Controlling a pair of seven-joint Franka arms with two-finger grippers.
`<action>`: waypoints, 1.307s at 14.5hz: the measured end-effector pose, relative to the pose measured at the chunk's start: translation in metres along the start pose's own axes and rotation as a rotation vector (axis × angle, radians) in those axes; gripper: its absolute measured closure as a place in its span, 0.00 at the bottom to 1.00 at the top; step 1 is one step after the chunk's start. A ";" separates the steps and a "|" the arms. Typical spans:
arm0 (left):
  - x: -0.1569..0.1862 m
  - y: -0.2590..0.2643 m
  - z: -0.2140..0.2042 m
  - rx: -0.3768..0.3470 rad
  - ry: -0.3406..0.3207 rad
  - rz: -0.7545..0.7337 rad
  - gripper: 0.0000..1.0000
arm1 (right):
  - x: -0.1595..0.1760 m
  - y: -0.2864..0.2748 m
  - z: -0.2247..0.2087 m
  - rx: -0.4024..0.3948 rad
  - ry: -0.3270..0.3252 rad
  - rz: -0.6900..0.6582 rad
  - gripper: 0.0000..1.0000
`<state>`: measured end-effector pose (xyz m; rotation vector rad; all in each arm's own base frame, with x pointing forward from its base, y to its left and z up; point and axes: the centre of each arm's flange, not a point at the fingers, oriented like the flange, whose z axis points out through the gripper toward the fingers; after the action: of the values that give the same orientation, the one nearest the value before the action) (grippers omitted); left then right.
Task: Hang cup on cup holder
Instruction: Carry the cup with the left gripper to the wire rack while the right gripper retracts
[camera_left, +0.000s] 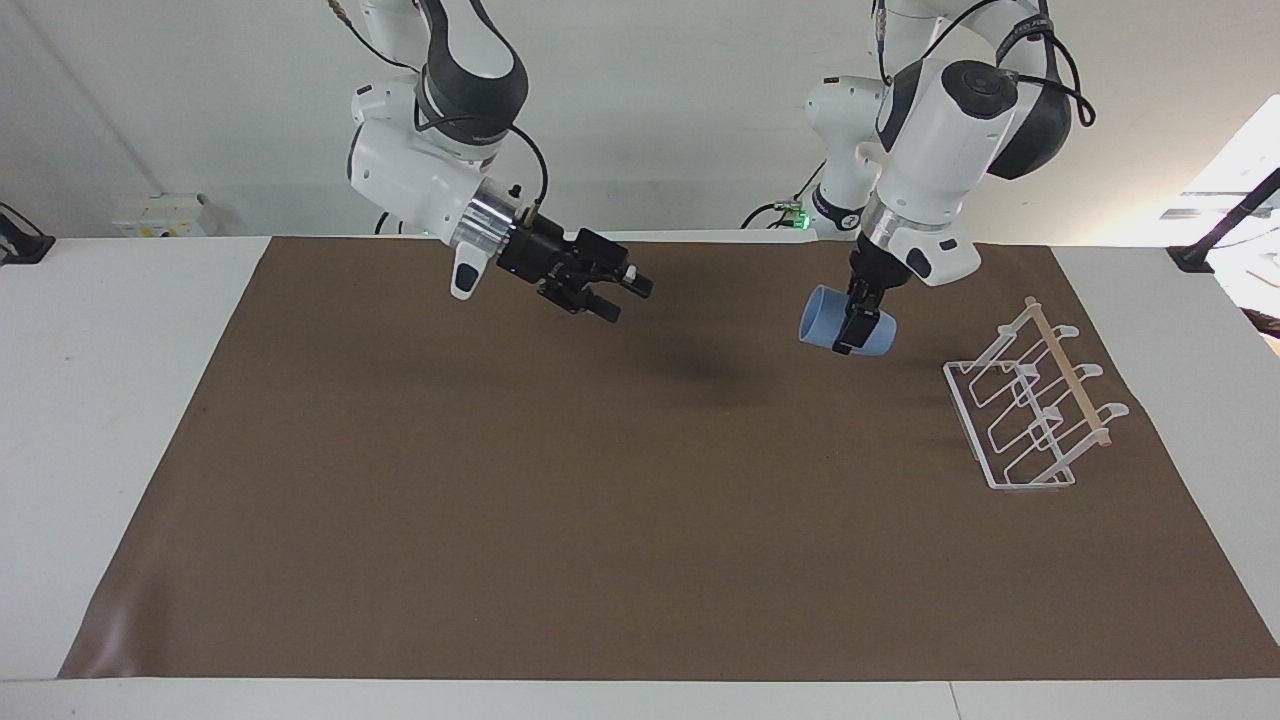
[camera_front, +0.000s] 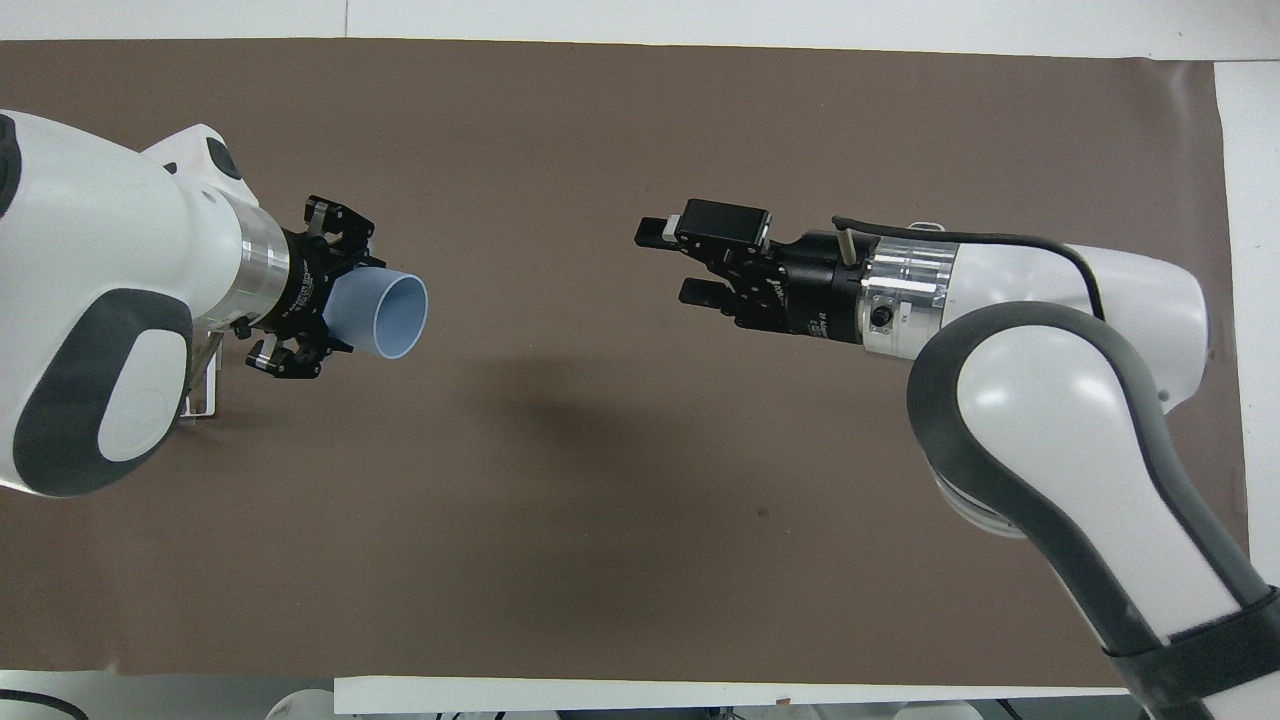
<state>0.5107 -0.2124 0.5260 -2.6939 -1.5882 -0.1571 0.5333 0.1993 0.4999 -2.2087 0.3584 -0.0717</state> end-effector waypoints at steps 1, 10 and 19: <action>0.005 -0.003 0.003 0.036 0.094 0.035 0.20 | 0.009 0.014 -0.011 -0.100 -0.005 -0.052 0.00; 0.033 0.008 0.085 0.435 1.056 0.153 0.20 | 0.053 0.081 -0.171 -0.878 -0.056 -0.256 0.00; 0.072 0.028 0.182 0.411 1.430 -0.016 0.20 | 0.039 0.017 -0.271 -1.007 -0.066 -0.197 0.00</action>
<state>0.5843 -0.1524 0.3524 -1.4438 -0.9342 -1.2172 0.5189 -0.0296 0.6513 -3.2286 0.1362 0.1008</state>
